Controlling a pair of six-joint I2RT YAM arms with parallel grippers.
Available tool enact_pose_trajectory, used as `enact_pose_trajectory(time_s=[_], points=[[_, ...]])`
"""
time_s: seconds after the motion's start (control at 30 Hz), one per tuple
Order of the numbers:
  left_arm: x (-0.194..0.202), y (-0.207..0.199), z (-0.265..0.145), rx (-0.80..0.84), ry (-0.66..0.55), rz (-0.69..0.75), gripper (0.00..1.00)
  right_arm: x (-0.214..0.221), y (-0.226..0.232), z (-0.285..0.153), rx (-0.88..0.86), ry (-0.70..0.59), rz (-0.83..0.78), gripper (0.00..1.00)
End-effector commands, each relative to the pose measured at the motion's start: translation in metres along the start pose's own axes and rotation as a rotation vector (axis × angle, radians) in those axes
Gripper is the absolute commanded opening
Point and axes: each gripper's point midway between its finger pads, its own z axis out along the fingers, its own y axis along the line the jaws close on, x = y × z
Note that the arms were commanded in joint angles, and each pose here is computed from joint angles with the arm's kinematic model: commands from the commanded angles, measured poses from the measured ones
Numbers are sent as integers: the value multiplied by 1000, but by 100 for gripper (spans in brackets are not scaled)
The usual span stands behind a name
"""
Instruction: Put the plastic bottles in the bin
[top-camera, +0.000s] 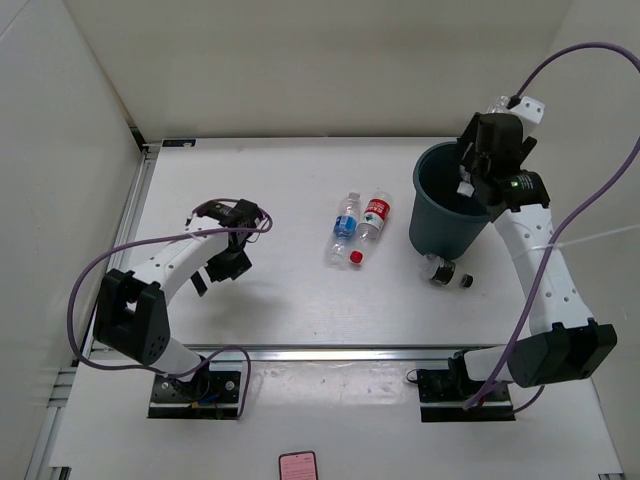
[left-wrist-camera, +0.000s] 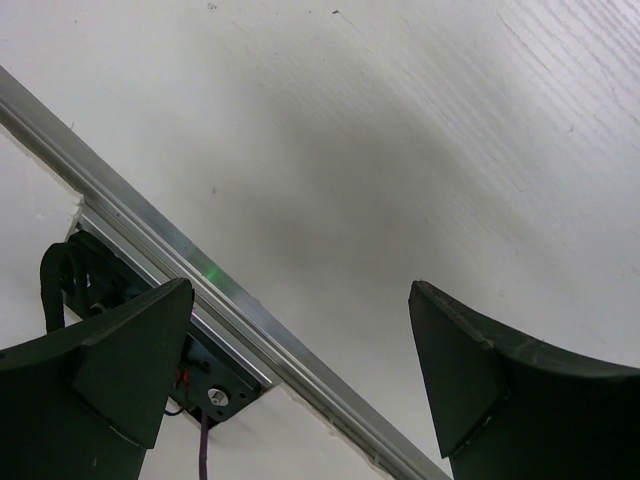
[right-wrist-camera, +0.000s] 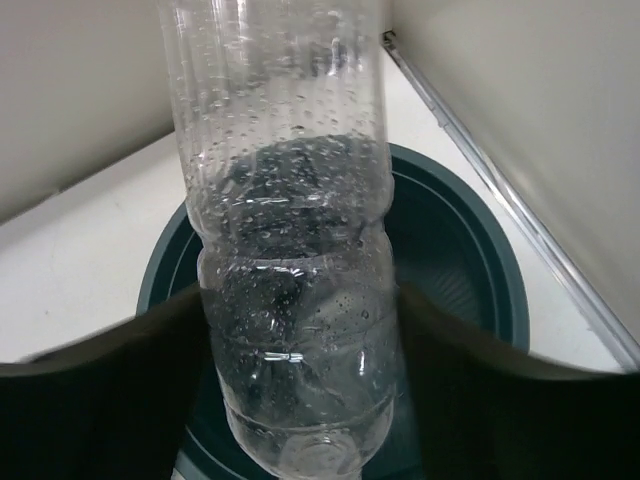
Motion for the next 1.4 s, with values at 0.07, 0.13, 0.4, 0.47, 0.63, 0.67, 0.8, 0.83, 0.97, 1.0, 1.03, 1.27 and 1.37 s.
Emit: enact_pose_trajectory(time_s=[0.07, 0.13, 0.4, 0.47, 0.63, 0.67, 0.8, 0.83, 0.97, 1.0, 1.03, 1.27, 1.37], points=[[-11, 0, -6, -10, -41, -27, 100, -10, 25, -7, -89, -30, 17, 97], [-10, 3, -6, -18, -37, -22, 100, -29, 18, -21, -50, -88, 44, 100], [-15, 3, -8, -20, -59, -9, 100, -4, -69, -93, 190, 25, 438, 100], [-15, 3, -8, -20, -59, -9, 100, 36, -94, -117, 260, 86, 652, 100], [-13, 5, -10, -8, -66, -6, 100, 110, -121, -134, 313, 139, 989, 100], [-14, 6, -12, 0, -70, -12, 100, 120, -126, -135, 334, 147, 1031, 100], [-6, 13, -8, -8, -55, -3, 100, 167, -128, -136, 459, 294, 1131, 100], [-3, 15, -7, -12, -53, -10, 100, 180, -128, -140, 495, 342, 1154, 100], [2, 19, -5, -11, -43, -17, 100, 216, -106, -128, 501, 464, 1382, 100], [4, 21, -4, -13, -42, -15, 100, 237, -106, -120, 530, 492, 1413, 100], [6, 23, -2, -21, -38, -10, 100, 239, -97, -113, 504, 511, 1458, 100], [11, 35, 0, -41, -40, -9, 100, 262, -90, -70, 376, 508, 1541, 100], [13, 37, 1, -40, -41, -19, 100, 264, -83, -57, 260, 548, 1544, 100]])
